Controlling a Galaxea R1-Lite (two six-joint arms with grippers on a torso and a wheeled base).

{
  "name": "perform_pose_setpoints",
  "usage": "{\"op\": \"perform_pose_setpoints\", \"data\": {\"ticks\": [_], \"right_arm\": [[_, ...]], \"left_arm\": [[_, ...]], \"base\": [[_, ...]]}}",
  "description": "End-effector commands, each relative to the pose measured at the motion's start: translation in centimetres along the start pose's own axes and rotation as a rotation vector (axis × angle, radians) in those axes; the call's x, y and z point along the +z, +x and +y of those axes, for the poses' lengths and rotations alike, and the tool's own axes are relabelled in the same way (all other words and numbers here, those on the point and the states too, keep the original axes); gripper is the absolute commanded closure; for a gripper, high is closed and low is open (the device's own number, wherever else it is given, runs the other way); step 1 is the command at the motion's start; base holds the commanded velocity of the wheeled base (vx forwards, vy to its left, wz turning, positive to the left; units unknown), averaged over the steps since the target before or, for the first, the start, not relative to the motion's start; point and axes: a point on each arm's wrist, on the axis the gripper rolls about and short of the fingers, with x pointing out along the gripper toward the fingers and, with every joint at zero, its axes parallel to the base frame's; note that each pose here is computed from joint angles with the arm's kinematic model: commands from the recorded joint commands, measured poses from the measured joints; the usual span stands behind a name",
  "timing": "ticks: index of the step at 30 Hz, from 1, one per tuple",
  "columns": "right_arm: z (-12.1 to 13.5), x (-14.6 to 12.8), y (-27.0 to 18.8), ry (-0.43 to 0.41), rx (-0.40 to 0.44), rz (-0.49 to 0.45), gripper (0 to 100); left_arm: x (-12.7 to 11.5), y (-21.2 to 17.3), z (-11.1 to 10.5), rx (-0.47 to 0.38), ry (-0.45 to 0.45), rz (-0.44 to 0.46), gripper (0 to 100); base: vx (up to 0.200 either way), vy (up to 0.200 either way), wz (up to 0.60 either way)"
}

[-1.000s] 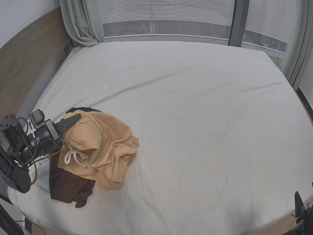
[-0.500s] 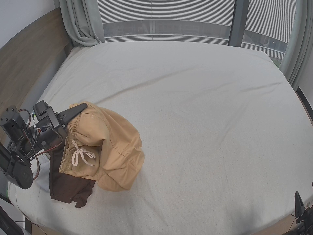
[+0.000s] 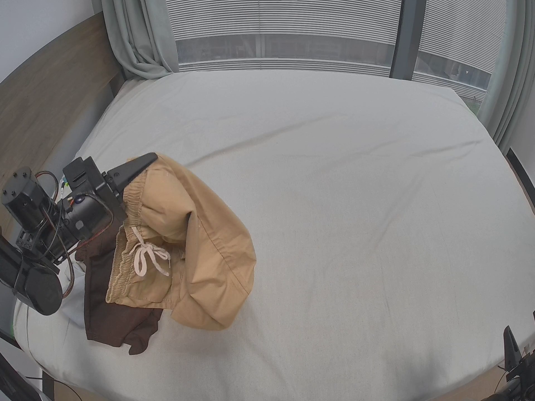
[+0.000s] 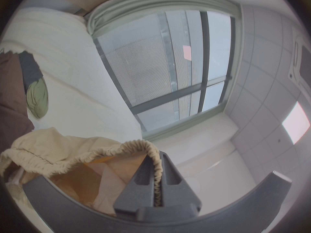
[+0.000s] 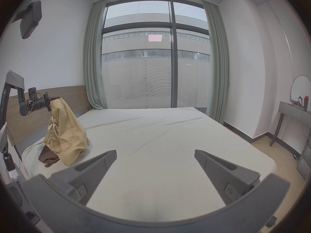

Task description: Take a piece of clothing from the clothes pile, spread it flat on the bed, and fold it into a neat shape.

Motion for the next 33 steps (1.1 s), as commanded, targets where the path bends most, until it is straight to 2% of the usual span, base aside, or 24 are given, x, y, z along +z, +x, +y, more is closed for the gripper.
{"op": "perform_pose_setpoints", "data": {"ticks": [1,12,24,33], "right_arm": [[0.0,-0.5,0.0,0.0,0.0,0.001,0],[0.0,-0.5,0.0,0.0,0.0,0.001,0],[0.0,-0.5,0.0,0.0,0.0,0.001,0],[0.0,-0.5,0.0,0.0,-0.002,0.001,0]], "left_arm": [[-0.2,1.9,-1.5,-0.058,-0.061,-0.045,100],[-1.0,3.4,-2.3,-0.094,-0.068,-0.04,100],[-3.3,5.7,-3.9,-0.177,-0.119,0.052,100],[-5.1,7.1,-4.4,-0.209,-0.173,0.114,100]], "base": [[0.0,0.0,0.0],[0.0,0.0,0.0],[0.0,0.0,0.0],[0.0,0.0,0.0]]}}
